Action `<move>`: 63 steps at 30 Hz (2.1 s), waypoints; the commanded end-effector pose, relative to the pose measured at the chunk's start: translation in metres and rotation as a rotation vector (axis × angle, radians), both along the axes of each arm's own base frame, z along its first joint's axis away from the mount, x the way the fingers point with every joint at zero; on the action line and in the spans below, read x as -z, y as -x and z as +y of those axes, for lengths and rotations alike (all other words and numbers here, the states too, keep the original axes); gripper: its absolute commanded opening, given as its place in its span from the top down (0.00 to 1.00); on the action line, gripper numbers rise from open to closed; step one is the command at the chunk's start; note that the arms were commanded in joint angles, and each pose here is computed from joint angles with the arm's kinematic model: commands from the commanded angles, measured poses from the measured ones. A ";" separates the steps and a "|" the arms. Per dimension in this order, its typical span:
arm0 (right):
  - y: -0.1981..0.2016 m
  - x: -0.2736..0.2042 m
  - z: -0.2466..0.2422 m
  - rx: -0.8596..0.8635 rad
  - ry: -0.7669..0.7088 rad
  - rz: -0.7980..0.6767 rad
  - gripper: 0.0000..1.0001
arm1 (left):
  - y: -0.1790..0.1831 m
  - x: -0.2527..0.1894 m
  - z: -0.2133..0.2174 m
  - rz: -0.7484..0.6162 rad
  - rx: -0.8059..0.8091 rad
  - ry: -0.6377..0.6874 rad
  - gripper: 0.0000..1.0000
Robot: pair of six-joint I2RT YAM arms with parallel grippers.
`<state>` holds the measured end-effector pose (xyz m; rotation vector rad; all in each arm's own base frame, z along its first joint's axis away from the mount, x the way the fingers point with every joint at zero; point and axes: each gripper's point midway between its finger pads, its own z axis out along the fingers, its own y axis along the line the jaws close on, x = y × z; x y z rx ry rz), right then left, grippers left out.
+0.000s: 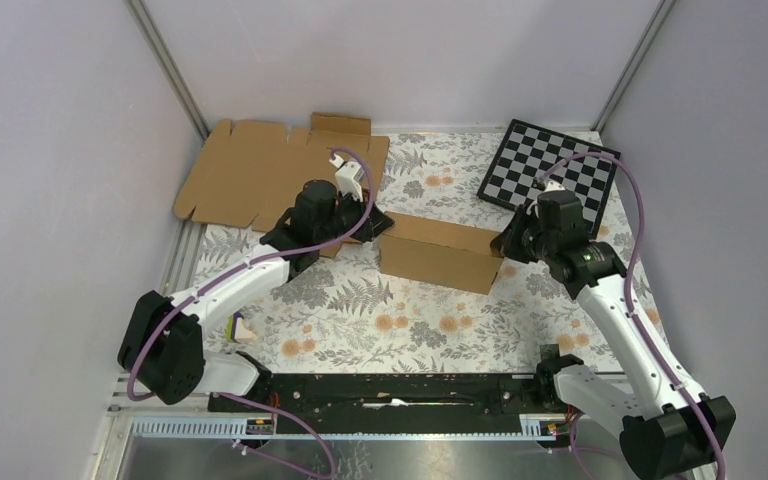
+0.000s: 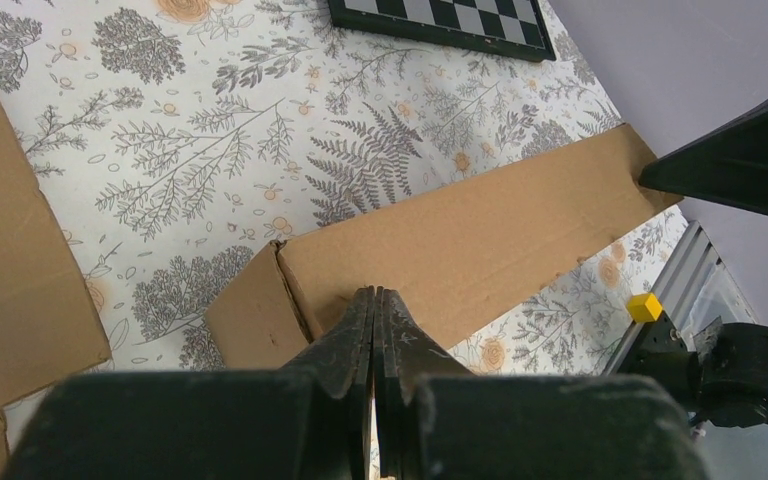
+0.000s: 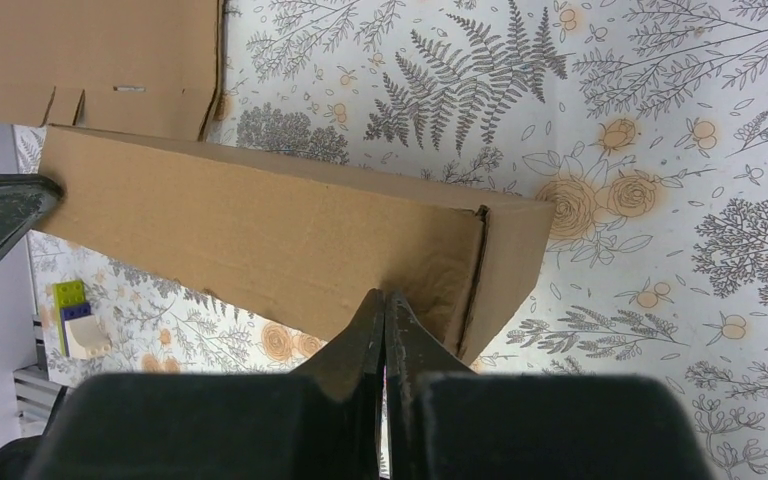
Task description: Fold the paper box
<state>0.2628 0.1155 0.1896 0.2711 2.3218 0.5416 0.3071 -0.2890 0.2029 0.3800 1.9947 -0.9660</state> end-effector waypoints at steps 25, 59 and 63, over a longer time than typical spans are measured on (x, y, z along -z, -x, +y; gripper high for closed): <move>0.012 -0.009 -0.024 0.041 0.127 0.048 1.00 | 0.016 0.016 0.015 0.148 -0.034 -0.091 1.00; -0.002 -0.110 0.018 -0.274 0.070 -0.310 0.00 | 0.044 -0.079 0.074 -0.082 -0.161 -0.110 0.01; -0.009 -0.107 0.036 -0.383 0.131 -0.358 0.00 | 0.043 -0.080 0.107 -0.097 -0.281 -0.196 0.01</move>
